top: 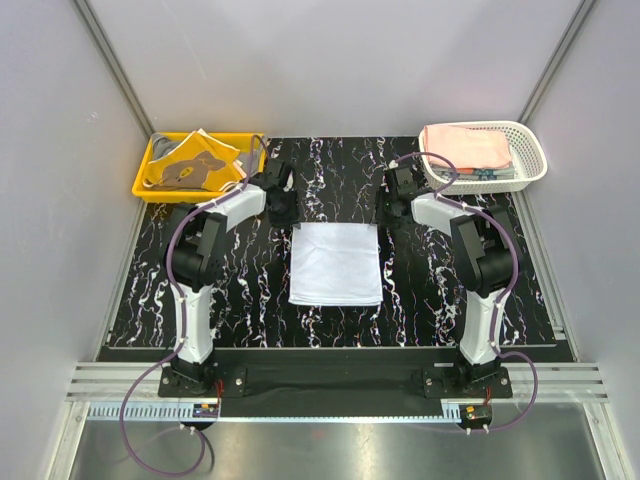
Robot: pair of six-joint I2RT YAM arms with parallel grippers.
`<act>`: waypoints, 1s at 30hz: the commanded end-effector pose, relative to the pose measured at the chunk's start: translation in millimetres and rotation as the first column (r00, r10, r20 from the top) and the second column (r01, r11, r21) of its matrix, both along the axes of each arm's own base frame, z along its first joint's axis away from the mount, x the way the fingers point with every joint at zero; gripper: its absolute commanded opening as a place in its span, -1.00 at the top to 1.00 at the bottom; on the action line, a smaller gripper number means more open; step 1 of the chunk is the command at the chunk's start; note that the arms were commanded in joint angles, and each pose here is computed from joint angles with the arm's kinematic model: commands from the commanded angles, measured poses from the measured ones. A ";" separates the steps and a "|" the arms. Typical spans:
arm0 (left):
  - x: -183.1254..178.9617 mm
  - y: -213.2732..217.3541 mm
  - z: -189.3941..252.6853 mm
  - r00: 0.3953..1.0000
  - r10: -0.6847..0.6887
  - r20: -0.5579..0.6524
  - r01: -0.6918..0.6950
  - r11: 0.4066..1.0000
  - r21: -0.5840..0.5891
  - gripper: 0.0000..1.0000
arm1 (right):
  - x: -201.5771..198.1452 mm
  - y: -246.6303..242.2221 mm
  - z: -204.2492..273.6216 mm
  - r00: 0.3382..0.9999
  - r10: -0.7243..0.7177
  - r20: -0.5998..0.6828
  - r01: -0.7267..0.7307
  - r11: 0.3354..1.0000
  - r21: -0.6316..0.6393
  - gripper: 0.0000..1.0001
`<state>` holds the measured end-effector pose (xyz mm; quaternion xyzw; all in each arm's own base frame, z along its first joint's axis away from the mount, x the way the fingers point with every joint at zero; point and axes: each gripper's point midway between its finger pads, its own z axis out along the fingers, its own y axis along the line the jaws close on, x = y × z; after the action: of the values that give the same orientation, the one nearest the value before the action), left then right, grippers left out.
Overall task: Fold and stack the towels
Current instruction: Fold the towel
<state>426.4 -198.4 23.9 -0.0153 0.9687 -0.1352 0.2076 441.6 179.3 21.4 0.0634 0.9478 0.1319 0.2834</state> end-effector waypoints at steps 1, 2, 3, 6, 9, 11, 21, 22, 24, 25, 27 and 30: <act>6.4 -6.1 -5.2 1.000 0.005 0.014 -0.005 0.999 -0.044 0.22 | 8.0 9.1 -1.1 1.000 0.005 0.011 -0.006 0.999 0.044 0.14; 6.1 -7.4 -6.6 1.000 0.004 0.012 -0.003 0.999 -0.047 0.22 | 7.5 9.9 -1.7 1.000 0.007 0.008 -0.007 0.999 0.048 0.16; 7.1 -7.3 -7.5 1.000 0.011 0.012 -0.010 0.999 -0.050 0.23 | 7.3 9.8 -3.1 1.000 0.006 0.005 -0.006 0.999 0.048 0.17; 7.5 -7.4 -9.9 1.000 0.015 0.011 -0.015 0.999 -0.051 0.25 | 7.5 9.2 -5.0 1.000 0.003 0.001 -0.003 0.999 0.048 0.28; 7.9 -7.4 -11.6 1.000 0.020 0.013 -0.019 0.998 -0.053 0.35 | 9.9 8.6 -3.6 1.000 0.003 0.010 -0.003 0.999 0.038 0.42; 10.4 -6.7 -11.0 1.000 0.024 0.020 -0.023 0.998 -0.051 0.40 | 11.6 7.8 -3.8 1.000 0.001 0.008 -0.001 0.999 0.033 0.52; 18.9 1.1 -7.4 0.998 0.034 0.061 -0.030 0.997 -0.068 0.73 | 19.7 0.6 -0.9 1.000 -0.001 0.020 0.000 1.000 0.031 0.71; 21.0 3.2 -6.2 0.997 0.041 0.069 -0.036 0.997 -0.069 0.76 | 21.3 0.1 0.1 1.000 -0.002 0.022 0.001 0.999 0.034 0.73; 26.3 5.4 0.2 0.994 0.047 0.094 -0.039 0.996 -0.081 0.82 | 24.6 -3.2 1.8 1.000 -0.004 0.028 0.003 1.000 0.031 0.76; 27.7 4.7 2.5 0.994 0.046 0.101 -0.037 0.995 -0.089 0.83 | 27.8 -2.6 5.2 0.999 -0.001 0.038 0.000 0.999 0.034 0.79; 35.1 4.0 11.6 0.990 0.046 0.136 -0.032 0.994 -0.103 0.86 | 31.0 -3.4 8.1 0.999 0.001 0.049 -0.002 0.999 0.034 0.82; 46.6 1.4 30.8 0.979 0.048 0.199 -0.021 0.991 -0.134 0.95 | 39.8 -1.6 22.1 0.996 0.008 0.089 -0.011 0.999 0.040 0.85</act>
<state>451.0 -198.8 23.1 -0.0366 0.9517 -0.1780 0.2473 460.4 180.2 22.5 0.0678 0.9422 0.1522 0.2906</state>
